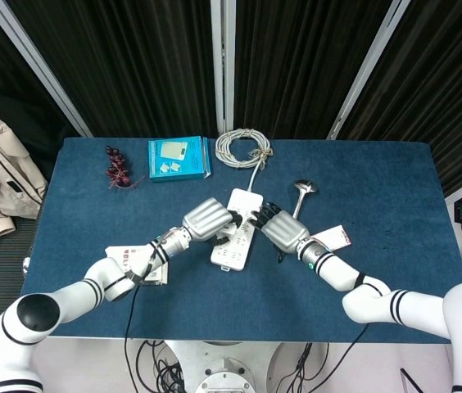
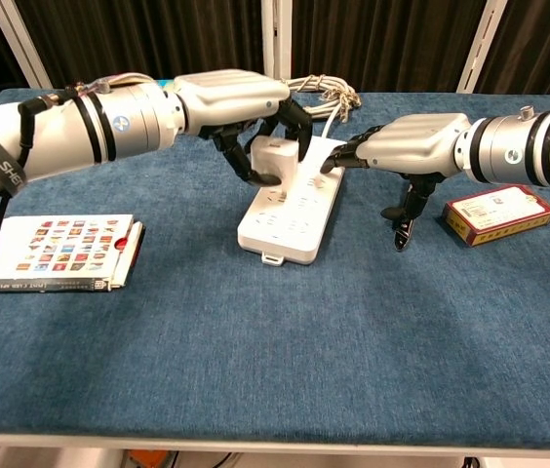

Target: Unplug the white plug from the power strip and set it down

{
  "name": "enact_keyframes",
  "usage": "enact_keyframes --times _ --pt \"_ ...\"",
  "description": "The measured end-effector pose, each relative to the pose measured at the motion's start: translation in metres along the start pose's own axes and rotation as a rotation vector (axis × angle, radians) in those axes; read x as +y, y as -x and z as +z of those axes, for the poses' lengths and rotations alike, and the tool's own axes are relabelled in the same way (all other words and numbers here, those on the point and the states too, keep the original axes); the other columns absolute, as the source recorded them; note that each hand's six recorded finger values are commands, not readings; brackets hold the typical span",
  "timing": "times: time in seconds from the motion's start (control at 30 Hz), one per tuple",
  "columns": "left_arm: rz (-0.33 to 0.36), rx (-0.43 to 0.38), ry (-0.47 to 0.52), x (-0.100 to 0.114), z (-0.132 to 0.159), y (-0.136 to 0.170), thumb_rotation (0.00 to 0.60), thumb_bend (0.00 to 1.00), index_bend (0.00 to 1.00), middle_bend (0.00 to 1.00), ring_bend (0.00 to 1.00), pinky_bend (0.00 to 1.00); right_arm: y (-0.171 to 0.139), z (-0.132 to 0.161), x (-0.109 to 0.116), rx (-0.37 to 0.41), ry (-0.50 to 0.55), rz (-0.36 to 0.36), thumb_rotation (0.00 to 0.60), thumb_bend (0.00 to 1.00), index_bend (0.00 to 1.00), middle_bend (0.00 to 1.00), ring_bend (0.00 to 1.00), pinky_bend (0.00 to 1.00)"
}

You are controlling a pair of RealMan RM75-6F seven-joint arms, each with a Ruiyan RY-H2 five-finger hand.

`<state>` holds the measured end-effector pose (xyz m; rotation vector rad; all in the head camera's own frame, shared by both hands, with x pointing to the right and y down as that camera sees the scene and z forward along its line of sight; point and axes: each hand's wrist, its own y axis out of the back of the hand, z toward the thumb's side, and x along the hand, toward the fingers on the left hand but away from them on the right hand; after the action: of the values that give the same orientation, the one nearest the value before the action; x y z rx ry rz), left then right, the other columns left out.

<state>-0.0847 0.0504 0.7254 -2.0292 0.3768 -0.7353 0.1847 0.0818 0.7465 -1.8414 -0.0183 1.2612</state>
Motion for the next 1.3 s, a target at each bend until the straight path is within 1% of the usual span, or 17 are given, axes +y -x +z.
enact_keyframes --times 0.1,0.2,0.3,0.43,0.47,0.5,0.57,0.67,0.73,0.77,0.87,0.97,1.07,1.1,1.17,1.23,1.3 --pt "0.04 0.008 -0.012 0.01 -0.004 0.005 0.6 0.38 0.62 0.72 0.64 0.86 -0.003 -0.003 0.005 -0.009 0.01 -0.021 0.6 0.34 0.17 0.1 0.0 0.0" --pt "0.078 0.033 -0.023 0.019 -0.014 0.015 0.6 0.38 0.59 0.69 0.6 0.84 -0.008 -0.006 0.011 -0.019 0.026 -0.05 0.6 0.34 0.17 0.1 0.0 0.0" --pt "0.095 0.085 -0.038 0.025 -0.031 0.031 0.6 0.37 0.54 0.64 0.53 0.77 -0.016 -0.01 0.017 -0.029 0.042 -0.083 0.6 0.34 0.17 0.1 0.0 0.0" --pt "0.073 0.168 -0.05 0.021 -0.051 0.053 0.6 0.32 0.4 0.52 0.41 0.59 -0.03 -0.018 0.024 -0.047 0.056 -0.122 0.6 0.34 0.17 0.1 0.0 0.0" --pt "0.062 0.187 -0.045 0.017 -0.055 0.058 0.6 0.29 0.36 0.48 0.36 0.53 -0.035 -0.02 0.026 -0.054 0.061 -0.134 0.6 0.34 0.17 0.1 0.0 0.0" --pt "0.042 0.211 -0.039 0.012 -0.059 0.063 0.6 0.27 0.33 0.44 0.33 0.49 -0.04 -0.022 0.028 -0.06 0.065 -0.142 0.6 0.34 0.17 0.1 0.0 0.0" --pt "0.014 0.236 -0.033 0.006 -0.064 0.069 0.6 0.18 0.23 0.34 0.24 0.37 -0.051 -0.027 0.03 -0.075 0.077 -0.162 0.6 0.34 0.16 0.1 0.0 0.0" --pt "-0.018 0.281 -0.031 -0.002 -0.07 0.079 0.6 0.12 0.19 0.28 0.18 0.29 -0.071 -0.035 0.034 -0.103 0.102 -0.196 0.6 0.34 0.14 0.09 0.0 0.0" --pt "-0.024 0.311 -0.019 -0.006 -0.073 0.089 0.6 0.11 0.17 0.26 0.16 0.26 -0.086 -0.041 0.035 -0.126 0.119 -0.219 0.6 0.34 0.12 0.09 0.0 0.0" --pt "-0.021 0.322 -0.011 -0.007 -0.074 0.093 0.6 0.1 0.16 0.24 0.15 0.24 -0.096 -0.047 0.035 -0.145 0.133 -0.234 0.6 0.34 0.12 0.09 0.0 0.0" --pt "0.023 0.36 0.015 0.001 -0.081 0.11 0.6 0.09 0.16 0.23 0.15 0.23 -0.124 -0.06 0.034 -0.197 0.165 -0.273 0.6 0.33 0.09 0.08 0.0 0.0" --pt "0.099 0.421 0.033 0.016 -0.094 0.14 0.6 0.09 0.15 0.23 0.15 0.23 -0.155 -0.074 0.028 -0.256 0.203 -0.309 0.6 0.33 0.07 0.08 0.0 0.0" --pt "0.179 0.515 0.024 0.033 -0.113 0.187 0.6 0.09 0.16 0.23 0.15 0.21 -0.189 -0.088 0.017 -0.323 0.252 -0.343 0.6 0.33 0.04 0.08 0.0 0.0" --pt "0.206 0.561 0.018 0.039 -0.12 0.21 0.6 0.09 0.16 0.23 0.15 0.21 -0.2 -0.092 0.013 -0.343 0.267 -0.353 0.6 0.33 0.04 0.08 0.0 0.0" --pt "0.237 0.633 0.007 0.046 -0.129 0.246 0.6 0.09 0.15 0.23 0.15 0.2 -0.223 -0.099 0.004 -0.391 0.302 -0.378 0.6 0.33 0.02 0.07 0.0 0.0" --pt "0.263 0.718 -0.008 0.051 -0.135 0.289 0.6 0.09 0.16 0.23 0.15 0.2 -0.243 -0.104 -0.005 -0.43 0.33 -0.4 0.6 0.33 0.02 0.07 0.0 0.0" --pt "0.279 0.787 -0.023 0.054 -0.135 0.323 0.6 0.09 0.16 0.23 0.15 0.19 -0.264 -0.107 -0.015 -0.472 0.36 -0.426 0.6 0.33 0.01 0.07 0.0 0.0"
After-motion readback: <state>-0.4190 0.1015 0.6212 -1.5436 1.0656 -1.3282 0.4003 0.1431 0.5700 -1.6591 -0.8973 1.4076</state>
